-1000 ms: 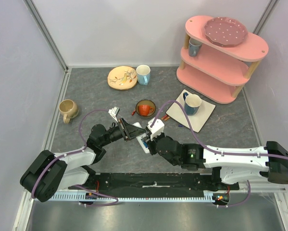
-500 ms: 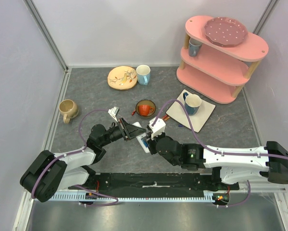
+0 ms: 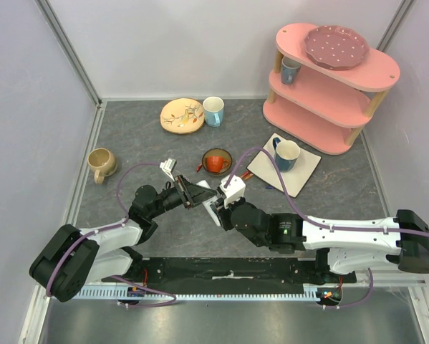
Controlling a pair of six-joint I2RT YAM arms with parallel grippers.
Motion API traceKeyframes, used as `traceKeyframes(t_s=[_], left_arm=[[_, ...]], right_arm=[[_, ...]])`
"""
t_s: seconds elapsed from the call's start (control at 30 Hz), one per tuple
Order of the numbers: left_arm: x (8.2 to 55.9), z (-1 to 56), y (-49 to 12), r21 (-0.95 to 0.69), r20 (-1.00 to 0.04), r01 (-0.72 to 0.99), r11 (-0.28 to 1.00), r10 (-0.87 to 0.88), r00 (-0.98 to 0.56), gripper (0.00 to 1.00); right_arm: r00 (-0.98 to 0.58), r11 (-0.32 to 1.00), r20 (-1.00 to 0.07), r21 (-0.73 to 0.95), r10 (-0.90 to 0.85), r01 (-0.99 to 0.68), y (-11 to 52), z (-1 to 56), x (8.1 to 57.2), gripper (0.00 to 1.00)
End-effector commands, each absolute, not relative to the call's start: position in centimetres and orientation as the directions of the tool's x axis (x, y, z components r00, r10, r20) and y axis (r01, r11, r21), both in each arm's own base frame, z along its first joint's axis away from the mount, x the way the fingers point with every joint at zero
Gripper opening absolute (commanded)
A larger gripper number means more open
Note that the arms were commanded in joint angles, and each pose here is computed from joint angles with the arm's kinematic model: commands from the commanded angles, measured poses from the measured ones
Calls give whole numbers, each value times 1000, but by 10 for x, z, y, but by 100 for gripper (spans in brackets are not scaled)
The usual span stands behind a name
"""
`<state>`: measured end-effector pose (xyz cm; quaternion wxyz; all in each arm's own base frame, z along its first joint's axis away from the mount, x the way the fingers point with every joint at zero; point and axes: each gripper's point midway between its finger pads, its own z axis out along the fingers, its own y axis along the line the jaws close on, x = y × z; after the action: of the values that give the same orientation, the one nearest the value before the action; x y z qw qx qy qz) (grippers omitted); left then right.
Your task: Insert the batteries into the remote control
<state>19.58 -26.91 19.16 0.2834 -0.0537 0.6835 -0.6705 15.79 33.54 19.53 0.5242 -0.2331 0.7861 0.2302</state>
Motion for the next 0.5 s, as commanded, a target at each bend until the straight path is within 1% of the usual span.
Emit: traceKeyframes(t_s=[0.0,0.27,0.4,0.47], left_arm=[[190,240,-268,-892,-389,451,-14,-481,-786,2],[190,232,-268,-897,-390,443,4,-479,-786,2],[191,229,-268,-898,-392,440,11,-478,-786,2],[192,228,-269,-898,-391,439,14,-480,-785,2]], right_arm=[[-350,799,-924,93,-153,-595,333,193,158,33],[-338,792,-939,155,-67,-590,332,229,159,43],[-326,783,-945,195,-10,-590,321,256,157,48],[-322,797,-946,216,29,-564,311,261,160,52]])
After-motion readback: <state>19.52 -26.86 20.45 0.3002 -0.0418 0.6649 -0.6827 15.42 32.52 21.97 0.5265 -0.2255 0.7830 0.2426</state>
